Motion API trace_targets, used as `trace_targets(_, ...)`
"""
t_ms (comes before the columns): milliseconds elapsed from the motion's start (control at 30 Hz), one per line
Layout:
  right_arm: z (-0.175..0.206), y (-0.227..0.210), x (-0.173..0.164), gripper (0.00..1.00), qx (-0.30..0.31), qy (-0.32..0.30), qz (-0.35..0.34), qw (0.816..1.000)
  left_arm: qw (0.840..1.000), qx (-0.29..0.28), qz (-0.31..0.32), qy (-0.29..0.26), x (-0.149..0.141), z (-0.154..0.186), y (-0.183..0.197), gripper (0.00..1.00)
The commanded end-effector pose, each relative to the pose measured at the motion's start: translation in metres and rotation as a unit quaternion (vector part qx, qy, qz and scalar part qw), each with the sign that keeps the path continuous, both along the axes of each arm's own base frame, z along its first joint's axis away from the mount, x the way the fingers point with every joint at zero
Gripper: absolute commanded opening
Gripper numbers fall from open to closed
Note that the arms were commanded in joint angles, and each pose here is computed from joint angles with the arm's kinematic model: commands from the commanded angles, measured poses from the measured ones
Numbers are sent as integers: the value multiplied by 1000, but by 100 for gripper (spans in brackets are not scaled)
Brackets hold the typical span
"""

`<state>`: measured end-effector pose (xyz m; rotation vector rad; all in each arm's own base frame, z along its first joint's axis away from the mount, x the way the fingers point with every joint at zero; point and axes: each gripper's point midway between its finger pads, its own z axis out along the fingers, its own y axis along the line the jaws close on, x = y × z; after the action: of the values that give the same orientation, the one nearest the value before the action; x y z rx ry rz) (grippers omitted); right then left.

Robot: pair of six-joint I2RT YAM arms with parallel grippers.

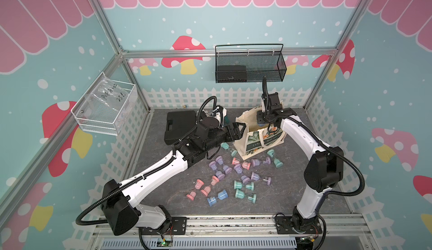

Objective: Put the hourglass into the canvas bag
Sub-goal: Place the hourglass in the canvas bag.

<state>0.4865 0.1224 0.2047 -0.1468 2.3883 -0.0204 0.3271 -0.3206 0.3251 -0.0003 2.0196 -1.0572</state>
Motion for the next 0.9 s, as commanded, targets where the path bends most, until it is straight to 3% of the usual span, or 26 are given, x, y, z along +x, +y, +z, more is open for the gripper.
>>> trace_targets(0, -20, -2, 3, 24, -13, 12, -1, 1000, 1000, -17, 0, -6, 1, 10, -4, 99)
trace_targets(400, -88, -5, -1, 26, -33, 69, -8, 997, 999, -27, -16, 8, 4, 1, -17, 99)
trace_targets(733, -69, 0, -2, 43, -15, 53, -1, 998, 1000, -15, 7, 6, 5, -6, -6, 99)
trace_targets(867, -34, 2, -3, 53, 1, 24, 4, 1000, 1000, -22, 8, 7, 6, -1, -6, 100)
